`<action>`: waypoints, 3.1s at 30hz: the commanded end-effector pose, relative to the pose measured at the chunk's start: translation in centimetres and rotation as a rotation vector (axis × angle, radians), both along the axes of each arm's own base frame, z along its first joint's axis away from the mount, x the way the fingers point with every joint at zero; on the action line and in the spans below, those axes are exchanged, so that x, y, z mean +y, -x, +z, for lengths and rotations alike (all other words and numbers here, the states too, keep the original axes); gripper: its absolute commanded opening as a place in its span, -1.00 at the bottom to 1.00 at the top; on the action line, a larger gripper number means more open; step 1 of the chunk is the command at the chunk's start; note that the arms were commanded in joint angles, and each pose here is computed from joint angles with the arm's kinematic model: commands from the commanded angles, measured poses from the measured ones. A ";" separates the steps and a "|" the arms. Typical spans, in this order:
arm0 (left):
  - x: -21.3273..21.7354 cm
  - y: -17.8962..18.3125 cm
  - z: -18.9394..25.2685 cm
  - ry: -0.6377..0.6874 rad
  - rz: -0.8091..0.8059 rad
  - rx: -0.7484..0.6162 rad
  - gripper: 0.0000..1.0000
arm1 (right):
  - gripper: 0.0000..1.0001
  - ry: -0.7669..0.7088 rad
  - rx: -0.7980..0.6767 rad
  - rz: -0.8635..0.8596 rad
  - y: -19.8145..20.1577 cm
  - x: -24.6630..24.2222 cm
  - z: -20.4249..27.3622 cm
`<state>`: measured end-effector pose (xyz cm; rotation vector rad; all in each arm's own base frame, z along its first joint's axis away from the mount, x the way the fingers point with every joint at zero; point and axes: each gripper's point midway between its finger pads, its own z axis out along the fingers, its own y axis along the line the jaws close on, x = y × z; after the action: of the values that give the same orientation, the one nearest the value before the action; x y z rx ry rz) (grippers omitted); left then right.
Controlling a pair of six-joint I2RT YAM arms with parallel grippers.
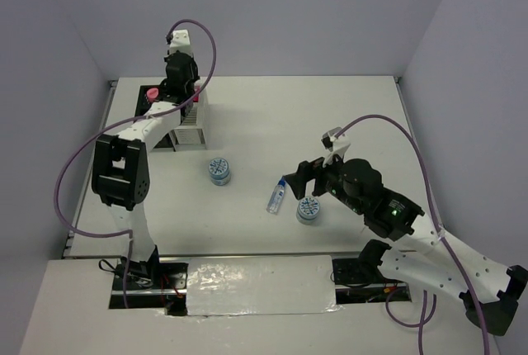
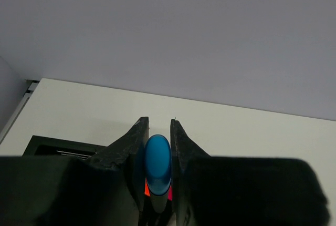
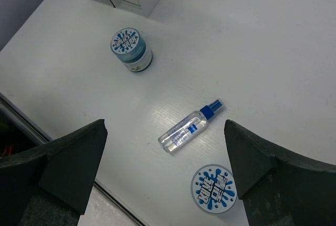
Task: Sort the stationery into containers
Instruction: Place the pen in the storage box, then pick up the stationery from the center of the board.
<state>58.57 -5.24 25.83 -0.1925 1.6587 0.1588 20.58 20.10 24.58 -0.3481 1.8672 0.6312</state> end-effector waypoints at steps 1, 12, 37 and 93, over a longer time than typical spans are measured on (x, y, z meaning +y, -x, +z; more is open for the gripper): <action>0.6 -1.3 2.6 -0.021 0.006 -0.108 -0.73 | 0.99 0.012 -0.026 0.002 -0.2 -0.2 1.3; 1.1 -0.5 0.6 0.035 -0.010 -0.113 -0.45 | 0.99 0.016 -0.034 0.010 -0.7 0.4 1.7; -10.4 19.8 7.4 0.316 -0.451 0.189 0.99 | 0.99 -0.033 0.166 -0.288 -0.9 -3.6 0.7; -29.0 40.5 -1.4 0.550 -1.188 0.096 -1.00 | 0.86 -0.550 0.132 -0.107 -0.6 2.6 7.4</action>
<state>18.90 -33.22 18.67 0.4512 1.8459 -1.0068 21.01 21.64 27.82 0.1399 1.8847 0.9449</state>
